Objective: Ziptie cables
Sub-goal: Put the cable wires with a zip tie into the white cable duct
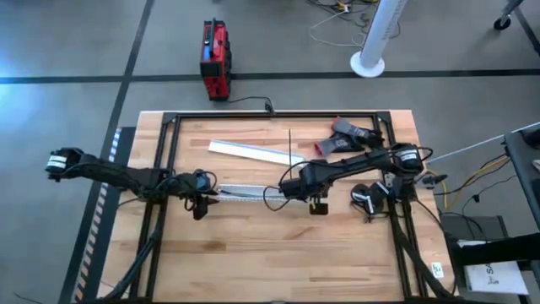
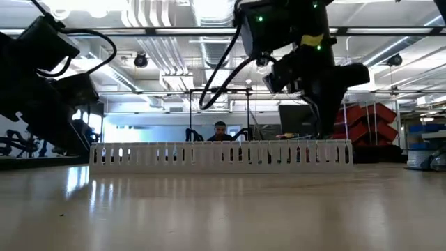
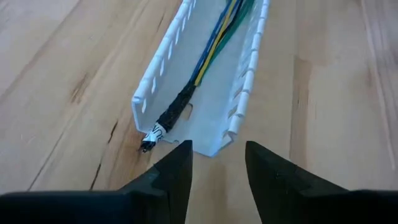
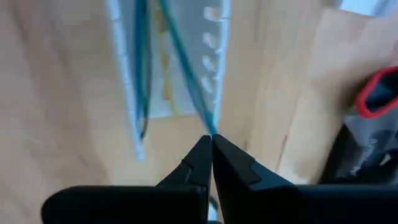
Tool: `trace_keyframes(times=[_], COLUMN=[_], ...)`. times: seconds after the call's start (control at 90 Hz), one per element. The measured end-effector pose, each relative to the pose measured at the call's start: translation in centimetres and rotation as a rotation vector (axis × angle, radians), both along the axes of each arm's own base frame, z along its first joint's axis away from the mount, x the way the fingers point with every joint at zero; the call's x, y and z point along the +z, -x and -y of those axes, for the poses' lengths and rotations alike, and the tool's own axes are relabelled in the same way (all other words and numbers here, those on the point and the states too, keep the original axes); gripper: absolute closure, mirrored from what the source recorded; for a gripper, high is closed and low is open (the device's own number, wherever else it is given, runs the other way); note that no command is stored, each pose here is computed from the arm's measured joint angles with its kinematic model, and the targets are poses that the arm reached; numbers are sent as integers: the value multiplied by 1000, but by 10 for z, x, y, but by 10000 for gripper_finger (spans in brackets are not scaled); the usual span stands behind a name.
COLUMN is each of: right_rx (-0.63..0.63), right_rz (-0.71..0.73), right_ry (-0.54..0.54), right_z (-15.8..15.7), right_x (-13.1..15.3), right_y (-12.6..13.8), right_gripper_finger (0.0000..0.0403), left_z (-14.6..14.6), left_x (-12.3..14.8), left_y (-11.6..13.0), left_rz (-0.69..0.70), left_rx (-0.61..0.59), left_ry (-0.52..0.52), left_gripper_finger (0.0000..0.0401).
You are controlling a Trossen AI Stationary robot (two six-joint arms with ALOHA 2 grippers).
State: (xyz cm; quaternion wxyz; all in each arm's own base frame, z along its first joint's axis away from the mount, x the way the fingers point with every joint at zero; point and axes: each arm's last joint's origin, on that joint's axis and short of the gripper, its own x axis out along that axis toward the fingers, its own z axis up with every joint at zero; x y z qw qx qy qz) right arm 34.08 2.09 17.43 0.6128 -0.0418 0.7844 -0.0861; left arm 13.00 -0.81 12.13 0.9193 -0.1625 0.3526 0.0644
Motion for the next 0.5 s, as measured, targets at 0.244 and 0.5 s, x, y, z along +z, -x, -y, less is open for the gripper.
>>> trace_keyframes(times=[0.244,0.5], right_rx=[-8,12], right_rz=[17,19], right_ry=[10,156], right_z=[0,9], right_x=[-6,-4], right_y=[0,3], right_gripper_finger=[403,403], left_z=[0,0], left_x=[0,0], left_y=[0,0], left_rz=[1,2], left_rx=[3,3], left_ry=[3,4], left_gripper_finger=[271,271])
